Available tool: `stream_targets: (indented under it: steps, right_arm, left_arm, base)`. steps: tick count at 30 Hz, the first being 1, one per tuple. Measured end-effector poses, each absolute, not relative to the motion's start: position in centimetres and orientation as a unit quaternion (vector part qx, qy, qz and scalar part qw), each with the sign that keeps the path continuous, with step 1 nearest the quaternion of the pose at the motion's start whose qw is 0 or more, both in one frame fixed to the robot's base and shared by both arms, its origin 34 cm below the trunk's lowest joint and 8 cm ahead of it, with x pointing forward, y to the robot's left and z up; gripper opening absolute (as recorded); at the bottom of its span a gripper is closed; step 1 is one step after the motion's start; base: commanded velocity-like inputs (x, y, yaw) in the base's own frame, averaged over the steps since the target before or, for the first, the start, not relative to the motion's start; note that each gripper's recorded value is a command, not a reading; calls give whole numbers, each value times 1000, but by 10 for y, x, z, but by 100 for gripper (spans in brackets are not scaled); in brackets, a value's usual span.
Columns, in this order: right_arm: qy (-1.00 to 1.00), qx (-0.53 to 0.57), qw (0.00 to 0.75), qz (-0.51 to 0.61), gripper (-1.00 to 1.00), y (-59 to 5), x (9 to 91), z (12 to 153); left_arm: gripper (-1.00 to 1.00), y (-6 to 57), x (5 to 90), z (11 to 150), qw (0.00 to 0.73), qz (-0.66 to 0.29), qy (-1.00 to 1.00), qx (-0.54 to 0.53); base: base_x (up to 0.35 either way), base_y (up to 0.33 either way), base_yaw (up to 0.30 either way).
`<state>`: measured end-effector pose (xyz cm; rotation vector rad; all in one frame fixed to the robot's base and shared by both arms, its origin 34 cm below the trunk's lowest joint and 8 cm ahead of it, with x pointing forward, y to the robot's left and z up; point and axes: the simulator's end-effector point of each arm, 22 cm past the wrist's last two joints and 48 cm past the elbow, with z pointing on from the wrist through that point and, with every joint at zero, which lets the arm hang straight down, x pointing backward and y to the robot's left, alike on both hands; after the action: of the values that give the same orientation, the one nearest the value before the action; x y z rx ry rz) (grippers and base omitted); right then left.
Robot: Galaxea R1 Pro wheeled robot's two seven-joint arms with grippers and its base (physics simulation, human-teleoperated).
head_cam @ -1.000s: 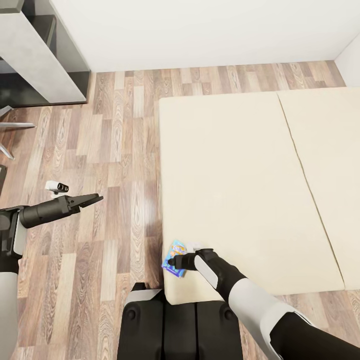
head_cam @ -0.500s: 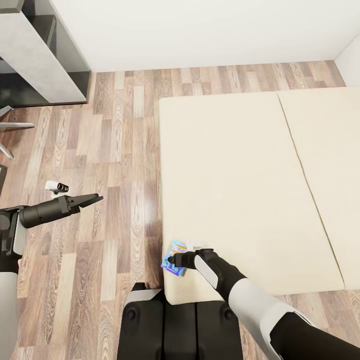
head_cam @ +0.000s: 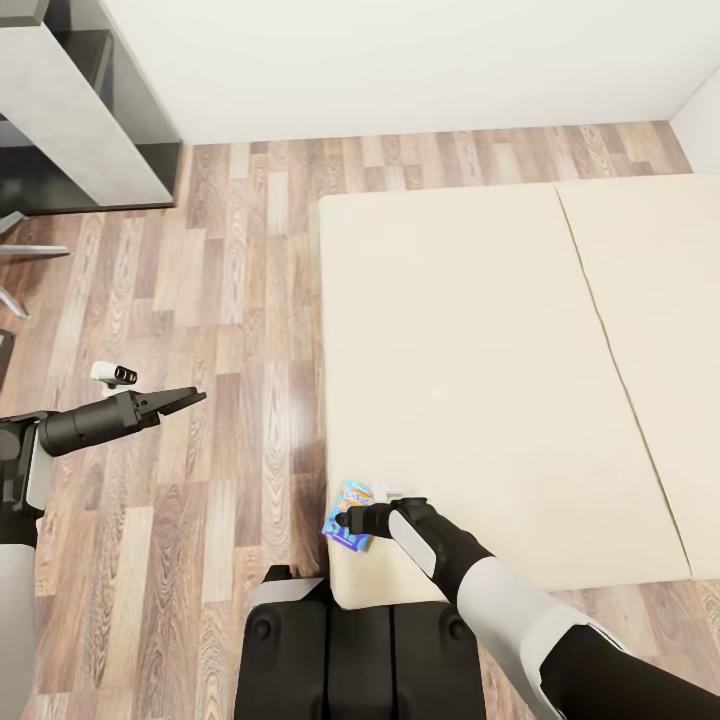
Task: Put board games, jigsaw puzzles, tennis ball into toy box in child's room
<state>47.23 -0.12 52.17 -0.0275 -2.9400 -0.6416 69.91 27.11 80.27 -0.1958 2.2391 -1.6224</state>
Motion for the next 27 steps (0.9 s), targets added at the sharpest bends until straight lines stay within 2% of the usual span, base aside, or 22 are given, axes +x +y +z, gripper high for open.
stream_targets:
  steps: [6, 27]
  right_arm:
    - [-975, -9, 66, -213, 100, -1, 473, 522]
    - [-975, -9, 66, -214, 100, -1, 473, 522]
  left_arm:
    - [100, 271, 699, 803, 184, -575, 794, -69]
    - [100, 271, 699, 803, 184, -575, 794, -70]
  base:
    - [0, 99, 0]
    - [0, 4, 0]
